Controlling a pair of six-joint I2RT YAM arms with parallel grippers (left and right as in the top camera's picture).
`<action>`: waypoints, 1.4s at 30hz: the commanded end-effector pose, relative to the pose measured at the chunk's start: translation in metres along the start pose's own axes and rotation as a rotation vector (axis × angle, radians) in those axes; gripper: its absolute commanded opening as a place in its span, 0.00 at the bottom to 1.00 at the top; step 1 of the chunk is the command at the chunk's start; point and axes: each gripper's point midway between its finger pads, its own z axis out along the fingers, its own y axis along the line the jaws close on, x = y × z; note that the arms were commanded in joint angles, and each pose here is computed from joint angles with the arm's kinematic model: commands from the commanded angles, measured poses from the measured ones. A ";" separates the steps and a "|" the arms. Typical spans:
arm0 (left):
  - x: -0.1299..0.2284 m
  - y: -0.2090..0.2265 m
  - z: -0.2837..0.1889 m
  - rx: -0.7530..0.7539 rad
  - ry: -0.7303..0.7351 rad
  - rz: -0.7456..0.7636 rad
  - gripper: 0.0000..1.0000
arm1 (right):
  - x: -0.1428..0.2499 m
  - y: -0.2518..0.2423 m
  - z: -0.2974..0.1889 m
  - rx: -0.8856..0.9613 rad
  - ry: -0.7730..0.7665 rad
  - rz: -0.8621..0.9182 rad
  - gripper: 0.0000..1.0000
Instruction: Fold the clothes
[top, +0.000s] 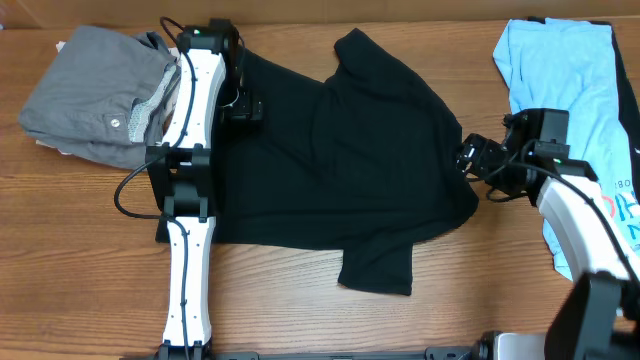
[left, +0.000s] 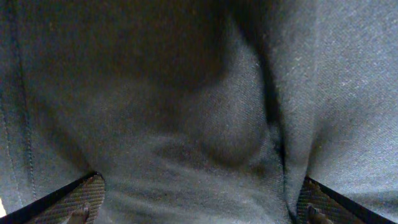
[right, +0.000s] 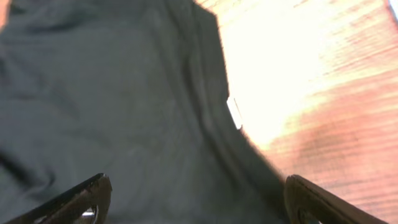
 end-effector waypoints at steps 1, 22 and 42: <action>0.041 0.019 0.088 -0.053 0.264 -0.040 1.00 | -0.018 0.002 0.017 -0.010 -0.029 -0.065 0.91; 0.010 0.001 0.056 0.030 0.119 0.050 1.00 | -0.125 0.055 0.108 -0.086 -0.183 -0.382 0.76; 0.009 0.000 0.056 0.038 0.117 0.036 1.00 | -0.110 0.035 0.147 0.039 -0.148 -0.317 0.30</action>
